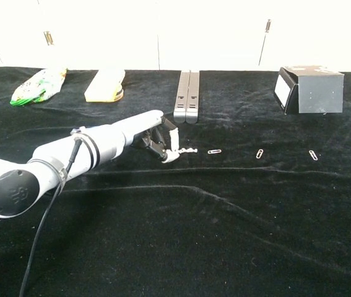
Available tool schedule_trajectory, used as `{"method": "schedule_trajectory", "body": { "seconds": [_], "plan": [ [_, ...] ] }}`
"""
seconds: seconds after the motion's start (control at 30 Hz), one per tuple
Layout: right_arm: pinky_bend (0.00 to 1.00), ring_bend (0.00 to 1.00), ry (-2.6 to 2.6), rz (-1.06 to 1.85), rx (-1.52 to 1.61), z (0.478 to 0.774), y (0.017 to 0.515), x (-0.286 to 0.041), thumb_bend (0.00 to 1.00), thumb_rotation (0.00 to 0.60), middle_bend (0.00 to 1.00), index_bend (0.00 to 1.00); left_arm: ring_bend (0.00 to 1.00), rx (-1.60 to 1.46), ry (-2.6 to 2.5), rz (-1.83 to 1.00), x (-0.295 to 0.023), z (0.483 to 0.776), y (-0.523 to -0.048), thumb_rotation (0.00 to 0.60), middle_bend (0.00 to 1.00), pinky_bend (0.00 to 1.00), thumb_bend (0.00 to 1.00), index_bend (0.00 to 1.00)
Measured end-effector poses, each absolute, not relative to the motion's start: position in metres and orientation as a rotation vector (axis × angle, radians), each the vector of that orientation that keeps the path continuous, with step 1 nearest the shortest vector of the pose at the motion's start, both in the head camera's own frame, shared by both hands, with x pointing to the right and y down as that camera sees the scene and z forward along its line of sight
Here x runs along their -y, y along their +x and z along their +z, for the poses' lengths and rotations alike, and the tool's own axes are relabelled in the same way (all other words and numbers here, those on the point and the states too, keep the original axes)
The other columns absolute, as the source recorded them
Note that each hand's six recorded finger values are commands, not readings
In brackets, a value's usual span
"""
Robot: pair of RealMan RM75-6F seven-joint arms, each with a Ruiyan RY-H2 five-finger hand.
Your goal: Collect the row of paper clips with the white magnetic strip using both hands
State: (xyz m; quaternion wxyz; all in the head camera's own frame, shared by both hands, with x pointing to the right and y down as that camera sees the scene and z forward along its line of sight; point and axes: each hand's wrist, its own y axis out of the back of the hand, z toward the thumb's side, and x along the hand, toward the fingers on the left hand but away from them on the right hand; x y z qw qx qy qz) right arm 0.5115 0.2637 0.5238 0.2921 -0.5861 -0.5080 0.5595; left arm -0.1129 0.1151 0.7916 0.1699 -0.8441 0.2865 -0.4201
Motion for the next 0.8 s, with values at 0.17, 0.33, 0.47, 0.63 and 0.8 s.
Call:
{"method": "schedule_trajectory", "body": {
  "seconds": [0.17, 0.33, 0.47, 0.63, 0.8],
  "plan": [
    [0.0, 0.0, -1.567, 1.495, 1.352, 0.525, 0.512, -0.264, 0.36, 0.6, 0.0, 0.1, 1.0, -0.836, -2.386, -1.182, -0.11, 0.789, -0.116, 0.6, 1.0, 1.0, 0.51, 0.8],
    [0.0, 0.0, -1.571, 1.495, 1.348, 0.525, 0.512, -0.263, 0.36, 0.6, 0.0, 0.1, 1.0, -0.848, -2.382, -1.173, -0.108, 0.787, -0.118, 0.6, 1.0, 1.0, 0.51, 0.8],
    [0.0, 0.0, -1.574, 1.494, 1.348, 0.526, 0.511, -0.263, 0.36, 0.6, 0.0, 0.1, 1.0, -0.854, -2.382, -1.16, -0.106, 0.783, -0.117, 0.6, 1.0, 1.0, 0.51, 0.8],
    [0.0, 0.0, -1.581, 1.498, 1.348, 0.527, 0.512, -0.263, 0.36, 0.6, 0.0, 0.1, 1.0, -0.849, -2.383, -1.126, -0.103, 0.775, -0.108, 0.6, 1.0, 1.0, 0.51, 0.8],
    [0.0, 0.0, -1.59, 1.502, 1.355, 0.527, 0.513, -0.263, 0.36, 0.6, 0.0, 0.1, 1.0, -0.821, -2.373, -1.089, -0.105, 0.765, -0.099, 0.6, 1.0, 1.0, 0.51, 0.8]
  ]
}}
